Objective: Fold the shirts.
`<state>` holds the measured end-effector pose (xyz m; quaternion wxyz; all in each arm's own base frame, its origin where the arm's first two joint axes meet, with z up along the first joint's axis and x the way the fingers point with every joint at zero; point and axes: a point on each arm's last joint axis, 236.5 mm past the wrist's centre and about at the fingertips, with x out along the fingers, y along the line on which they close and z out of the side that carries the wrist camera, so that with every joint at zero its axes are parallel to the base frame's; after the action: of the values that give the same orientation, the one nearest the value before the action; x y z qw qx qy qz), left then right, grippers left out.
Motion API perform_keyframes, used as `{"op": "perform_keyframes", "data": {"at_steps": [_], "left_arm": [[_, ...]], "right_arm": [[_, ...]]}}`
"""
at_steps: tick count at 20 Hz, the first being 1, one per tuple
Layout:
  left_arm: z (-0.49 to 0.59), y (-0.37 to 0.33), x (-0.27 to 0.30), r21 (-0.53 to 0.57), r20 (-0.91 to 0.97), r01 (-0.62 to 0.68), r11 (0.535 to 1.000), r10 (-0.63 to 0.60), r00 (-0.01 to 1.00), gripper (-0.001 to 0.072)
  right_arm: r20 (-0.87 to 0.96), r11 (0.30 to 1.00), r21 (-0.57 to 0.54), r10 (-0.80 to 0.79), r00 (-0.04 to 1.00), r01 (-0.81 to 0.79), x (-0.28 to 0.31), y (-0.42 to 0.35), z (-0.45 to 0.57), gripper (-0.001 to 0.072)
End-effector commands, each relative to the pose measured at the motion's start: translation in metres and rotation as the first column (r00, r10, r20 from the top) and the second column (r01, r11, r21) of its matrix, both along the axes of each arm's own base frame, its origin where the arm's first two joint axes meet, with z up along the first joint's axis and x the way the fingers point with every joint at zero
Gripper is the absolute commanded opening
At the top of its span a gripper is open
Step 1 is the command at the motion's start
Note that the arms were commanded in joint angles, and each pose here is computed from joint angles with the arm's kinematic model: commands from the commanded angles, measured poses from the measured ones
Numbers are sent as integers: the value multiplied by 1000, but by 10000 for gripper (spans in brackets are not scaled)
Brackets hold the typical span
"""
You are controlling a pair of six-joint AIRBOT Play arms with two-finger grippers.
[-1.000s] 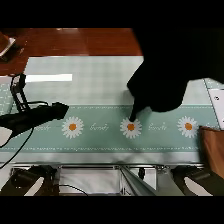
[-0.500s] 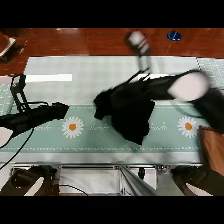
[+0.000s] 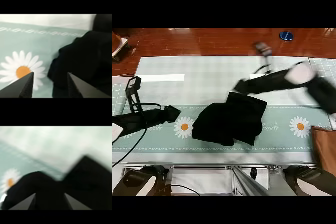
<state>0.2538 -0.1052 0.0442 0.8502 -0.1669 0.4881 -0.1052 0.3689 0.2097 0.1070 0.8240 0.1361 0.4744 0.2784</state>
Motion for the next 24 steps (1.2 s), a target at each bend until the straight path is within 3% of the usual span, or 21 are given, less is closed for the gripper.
{"op": "perform_keyframes", "data": {"at_steps": [1,3,5,9,13,16,17,19,20,24], "left_arm": [[-30,22,-47,46,-240,21,999,-10,971,508],[-58,10,-67,-27,-334,7,1000,-15,943,508],[-77,-23,-67,-200,-343,-58,978,-14,939,508],[-87,-68,-55,-454,-295,-88,887,-56,954,507],[-93,-88,-38,-510,-247,-65,858,-73,966,508],[-115,-112,-55,-518,-305,-5,855,-180,935,505],[-121,-117,-58,-517,-319,14,856,-208,924,458],[-125,-120,-55,-514,-337,19,858,-223,915,48],[-123,-121,-50,-513,-319,38,858,-232,919,20],[-105,-126,-33,-525,-260,80,847,-249,933,20]], "right_arm": [[27,907,-259,-335,942,330,-15,-195,12,404],[8,786,-248,-583,812,566,-46,-268,-4,403],[-84,727,-144,-685,723,672,-71,-274,-43,402],[-302,793,-95,-599,742,601,-113,-216,-128,402],[-426,859,-93,-491,759,503,-148,-171,-170,402],[-486,901,-43,-396,779,431,-165,-132,-180,402],[-497,911,-29,-370,785,411,-166,-122,-182,402],[-511,924,-17,-335,791,381,-164,-104,-189,402],[-515,926,2,-323,794,378,-159,-94,-191,402],[-524,925,64,-289,802,375,-137,-62,-205,402]]}}
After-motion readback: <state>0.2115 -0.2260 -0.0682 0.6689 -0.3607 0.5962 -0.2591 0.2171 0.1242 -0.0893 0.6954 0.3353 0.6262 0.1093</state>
